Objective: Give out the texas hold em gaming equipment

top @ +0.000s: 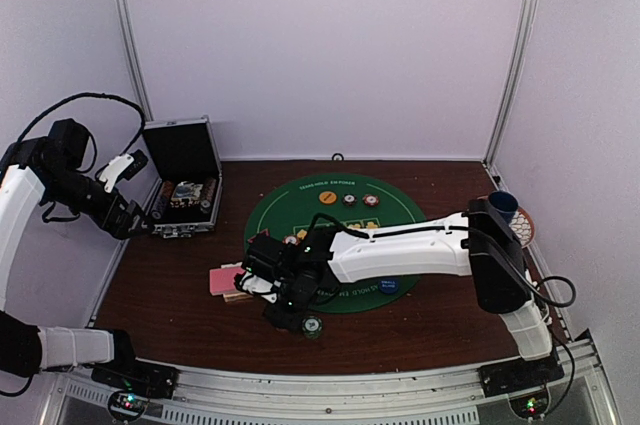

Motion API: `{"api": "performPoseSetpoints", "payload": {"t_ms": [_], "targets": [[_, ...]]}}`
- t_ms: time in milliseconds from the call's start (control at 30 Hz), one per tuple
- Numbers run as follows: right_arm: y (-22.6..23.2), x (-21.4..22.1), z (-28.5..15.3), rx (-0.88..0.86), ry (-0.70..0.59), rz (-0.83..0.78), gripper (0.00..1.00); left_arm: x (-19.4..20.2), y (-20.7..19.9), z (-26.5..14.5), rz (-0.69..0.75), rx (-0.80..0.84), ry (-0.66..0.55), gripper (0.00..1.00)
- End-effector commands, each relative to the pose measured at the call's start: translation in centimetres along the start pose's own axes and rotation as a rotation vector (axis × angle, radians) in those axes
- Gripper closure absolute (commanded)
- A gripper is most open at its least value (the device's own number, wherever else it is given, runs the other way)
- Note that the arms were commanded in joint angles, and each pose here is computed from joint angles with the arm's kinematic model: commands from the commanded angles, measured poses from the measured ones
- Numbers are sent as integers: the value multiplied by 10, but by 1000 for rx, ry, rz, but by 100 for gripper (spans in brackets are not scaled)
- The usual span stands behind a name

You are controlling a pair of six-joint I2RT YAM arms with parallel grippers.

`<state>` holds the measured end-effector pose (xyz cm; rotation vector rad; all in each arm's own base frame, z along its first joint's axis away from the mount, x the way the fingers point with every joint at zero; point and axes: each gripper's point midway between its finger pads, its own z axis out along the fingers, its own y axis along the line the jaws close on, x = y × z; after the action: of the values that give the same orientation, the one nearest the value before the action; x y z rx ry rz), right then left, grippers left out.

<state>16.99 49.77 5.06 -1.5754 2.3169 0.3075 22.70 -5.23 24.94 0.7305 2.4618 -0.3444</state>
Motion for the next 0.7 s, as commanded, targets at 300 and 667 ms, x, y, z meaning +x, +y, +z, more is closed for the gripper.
{"api": "performPoseSetpoints", "payload": {"t_ms": [300,667], "targets": [[-9,-7,-9,40,-11,-6,84,-3,0,-5,21,-12,-17,2],[-29,-29,-72,81,-126,58,99,-5,0,-7,26,-13,-27,2]]}}
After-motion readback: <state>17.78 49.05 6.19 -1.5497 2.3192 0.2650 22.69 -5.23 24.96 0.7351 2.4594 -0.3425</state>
